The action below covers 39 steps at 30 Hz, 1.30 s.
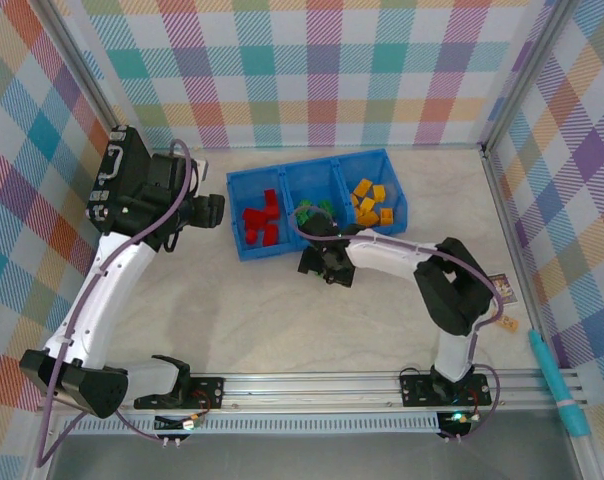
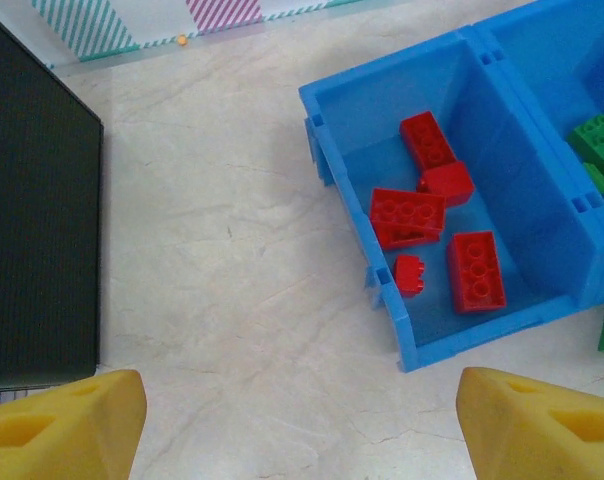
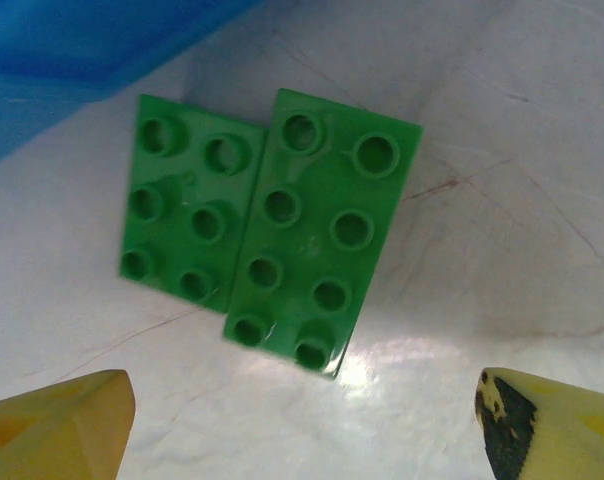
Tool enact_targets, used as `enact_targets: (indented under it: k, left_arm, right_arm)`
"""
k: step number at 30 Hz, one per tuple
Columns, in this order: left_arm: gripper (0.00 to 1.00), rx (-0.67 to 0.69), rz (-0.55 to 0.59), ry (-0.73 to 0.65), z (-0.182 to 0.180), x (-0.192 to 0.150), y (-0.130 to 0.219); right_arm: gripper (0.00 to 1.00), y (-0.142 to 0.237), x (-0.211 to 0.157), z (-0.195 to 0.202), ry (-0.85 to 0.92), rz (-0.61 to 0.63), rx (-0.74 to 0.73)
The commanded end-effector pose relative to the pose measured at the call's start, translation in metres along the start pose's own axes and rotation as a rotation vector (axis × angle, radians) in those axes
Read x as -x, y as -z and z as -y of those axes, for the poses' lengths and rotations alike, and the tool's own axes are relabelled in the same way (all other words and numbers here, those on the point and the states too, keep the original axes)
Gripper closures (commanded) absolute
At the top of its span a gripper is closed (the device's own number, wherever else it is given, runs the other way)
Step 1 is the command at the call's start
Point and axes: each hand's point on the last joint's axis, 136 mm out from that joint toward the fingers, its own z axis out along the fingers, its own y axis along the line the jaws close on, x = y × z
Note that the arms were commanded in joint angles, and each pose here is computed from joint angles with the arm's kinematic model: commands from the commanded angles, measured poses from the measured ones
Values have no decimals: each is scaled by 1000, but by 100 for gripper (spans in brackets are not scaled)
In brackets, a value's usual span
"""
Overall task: Sort the legos into containers by color
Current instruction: Pick up the lego from the center of the table.
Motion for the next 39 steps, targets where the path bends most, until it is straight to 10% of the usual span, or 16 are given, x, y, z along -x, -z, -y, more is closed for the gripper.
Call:
enact_targets:
  k: [1, 9, 29, 39]
  left_arm:
    - [19, 29, 14, -15, -7, 7, 6]
    - [19, 34, 3, -22, -7, 6, 2]
    - [18, 20, -14, -23, -3, 7, -7]
    - [18, -42, -57, -24, 10, -8, -17]
  right_arm:
    - [9, -2, 3, 6, 48, -10, -61]
    - [13, -17, 15, 12, 78, -13, -101]
    - [70, -25, 24, 29, 142, -33, -124]
    - [76, 24, 18, 34, 199, -10, -71]
